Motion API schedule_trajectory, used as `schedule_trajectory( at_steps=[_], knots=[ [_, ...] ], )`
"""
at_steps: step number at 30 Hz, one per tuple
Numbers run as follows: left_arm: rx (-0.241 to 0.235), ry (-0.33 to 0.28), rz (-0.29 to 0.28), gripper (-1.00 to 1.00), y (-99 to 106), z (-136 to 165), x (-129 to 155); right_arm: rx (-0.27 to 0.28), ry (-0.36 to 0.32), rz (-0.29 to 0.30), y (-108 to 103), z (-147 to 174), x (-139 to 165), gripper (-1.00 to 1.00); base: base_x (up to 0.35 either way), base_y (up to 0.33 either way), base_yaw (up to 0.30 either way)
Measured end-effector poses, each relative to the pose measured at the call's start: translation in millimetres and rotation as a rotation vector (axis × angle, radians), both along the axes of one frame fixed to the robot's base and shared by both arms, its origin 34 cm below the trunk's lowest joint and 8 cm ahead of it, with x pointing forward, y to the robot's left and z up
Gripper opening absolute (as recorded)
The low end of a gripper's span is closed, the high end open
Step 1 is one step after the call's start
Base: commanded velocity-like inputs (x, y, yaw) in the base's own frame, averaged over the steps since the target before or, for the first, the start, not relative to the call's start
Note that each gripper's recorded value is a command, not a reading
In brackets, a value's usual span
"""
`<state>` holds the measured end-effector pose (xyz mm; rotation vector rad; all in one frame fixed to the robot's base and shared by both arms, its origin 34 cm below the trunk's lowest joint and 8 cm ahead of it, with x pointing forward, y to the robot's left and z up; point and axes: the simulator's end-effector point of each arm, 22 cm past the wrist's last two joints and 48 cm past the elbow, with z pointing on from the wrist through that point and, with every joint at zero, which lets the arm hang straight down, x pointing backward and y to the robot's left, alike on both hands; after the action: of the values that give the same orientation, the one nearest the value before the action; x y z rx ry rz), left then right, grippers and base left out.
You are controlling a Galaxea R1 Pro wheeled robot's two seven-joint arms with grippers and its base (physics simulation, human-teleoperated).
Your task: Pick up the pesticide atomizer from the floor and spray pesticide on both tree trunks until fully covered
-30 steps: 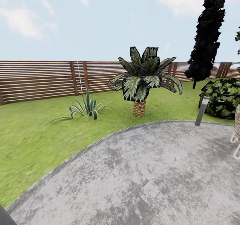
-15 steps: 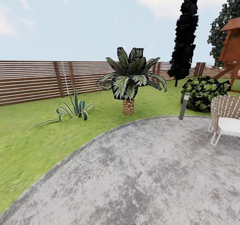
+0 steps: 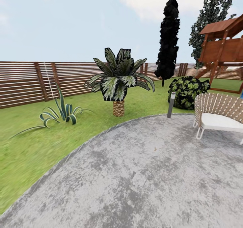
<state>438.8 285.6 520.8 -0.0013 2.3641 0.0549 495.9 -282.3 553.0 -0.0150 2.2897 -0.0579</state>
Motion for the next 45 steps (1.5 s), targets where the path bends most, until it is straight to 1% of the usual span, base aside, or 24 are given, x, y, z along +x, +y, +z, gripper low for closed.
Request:
schedule_trajectory(
  at_steps=[13,45],
  knots=[
    [-0.001,-0.001,-0.003,1.00,-1.2,0.3,0.6,0.000,0.001,0.001,0.3,-0.1,-0.1,1.00,0.000,0.000,-0.267],
    [0.000,0.012,0.000,1.00,-0.1,-60.5,-7.5,0.000,0.013,0.000,0.1,-61.4,-7.6,1.00,0.000,0.000,-0.267]
  ],
)
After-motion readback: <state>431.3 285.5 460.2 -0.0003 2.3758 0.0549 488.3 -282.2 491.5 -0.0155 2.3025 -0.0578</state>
